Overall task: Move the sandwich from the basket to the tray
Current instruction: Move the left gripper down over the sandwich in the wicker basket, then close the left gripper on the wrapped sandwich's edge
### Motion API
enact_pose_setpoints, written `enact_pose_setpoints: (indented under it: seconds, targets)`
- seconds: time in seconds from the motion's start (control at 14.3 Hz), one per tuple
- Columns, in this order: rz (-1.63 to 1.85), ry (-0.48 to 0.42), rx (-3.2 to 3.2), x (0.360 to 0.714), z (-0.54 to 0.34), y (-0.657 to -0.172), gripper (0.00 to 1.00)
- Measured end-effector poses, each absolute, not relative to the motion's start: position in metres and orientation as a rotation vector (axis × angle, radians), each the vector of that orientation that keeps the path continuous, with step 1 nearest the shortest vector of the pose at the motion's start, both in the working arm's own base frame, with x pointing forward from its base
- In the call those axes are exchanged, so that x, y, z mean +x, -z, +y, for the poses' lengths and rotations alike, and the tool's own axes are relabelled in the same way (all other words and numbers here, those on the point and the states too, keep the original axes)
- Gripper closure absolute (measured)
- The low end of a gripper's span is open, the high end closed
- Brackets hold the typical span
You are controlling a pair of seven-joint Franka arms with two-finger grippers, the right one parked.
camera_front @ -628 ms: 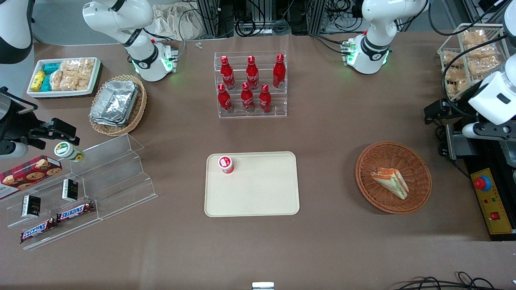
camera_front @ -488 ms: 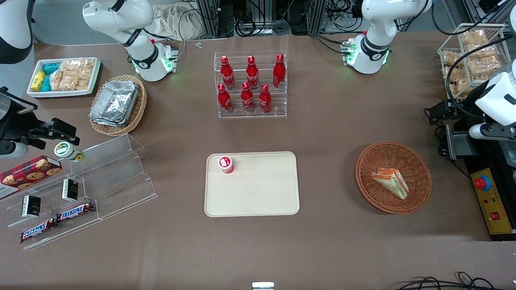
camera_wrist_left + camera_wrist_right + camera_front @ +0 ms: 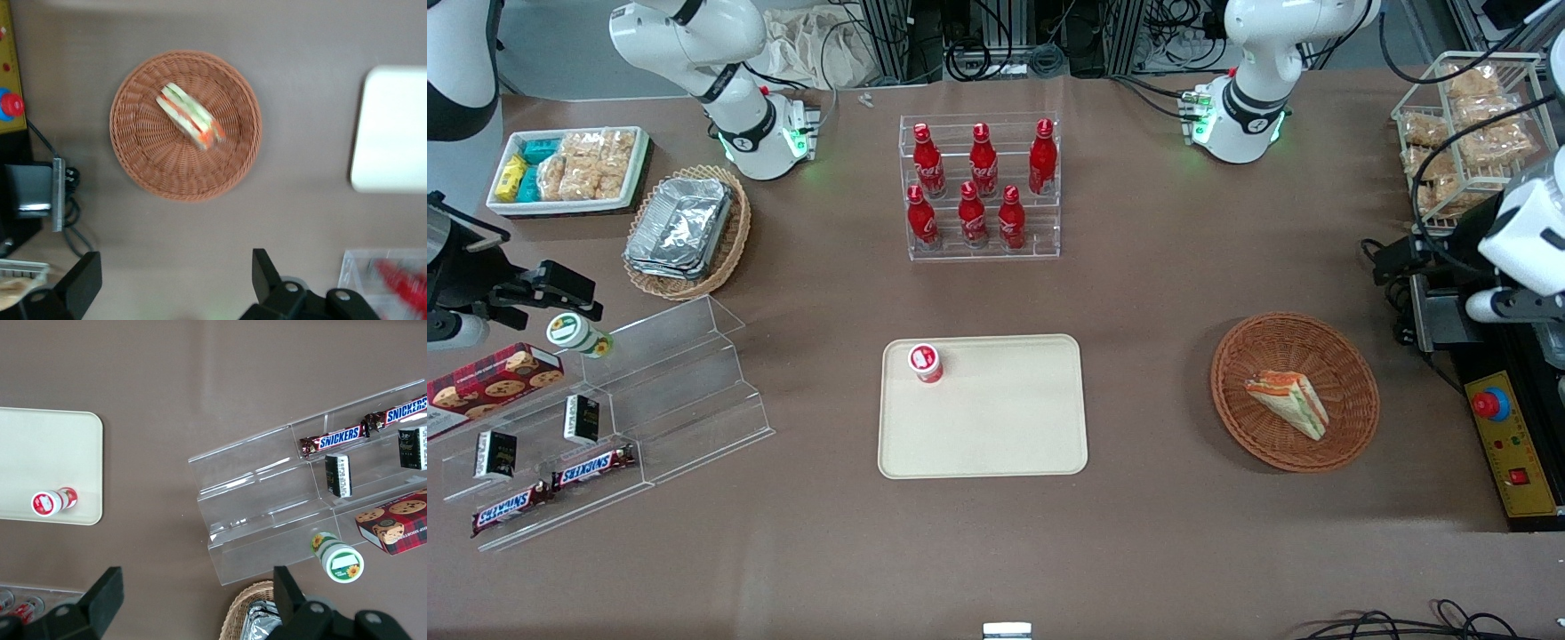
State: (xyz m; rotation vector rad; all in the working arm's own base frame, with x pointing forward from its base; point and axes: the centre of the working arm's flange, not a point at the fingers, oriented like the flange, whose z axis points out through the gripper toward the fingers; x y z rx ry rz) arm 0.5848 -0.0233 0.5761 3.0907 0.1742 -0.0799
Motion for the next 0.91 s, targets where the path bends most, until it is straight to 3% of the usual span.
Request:
enact_pose_setpoints:
  seconds: [0.21, 0.91]
  targets:
    - [0.343, -0.044, 3.071, 0.590, -0.027, -0.510, 0.00]
    - [1.091, -0.069, 2.845, 0.606, -0.021, -0.352, 0.00]
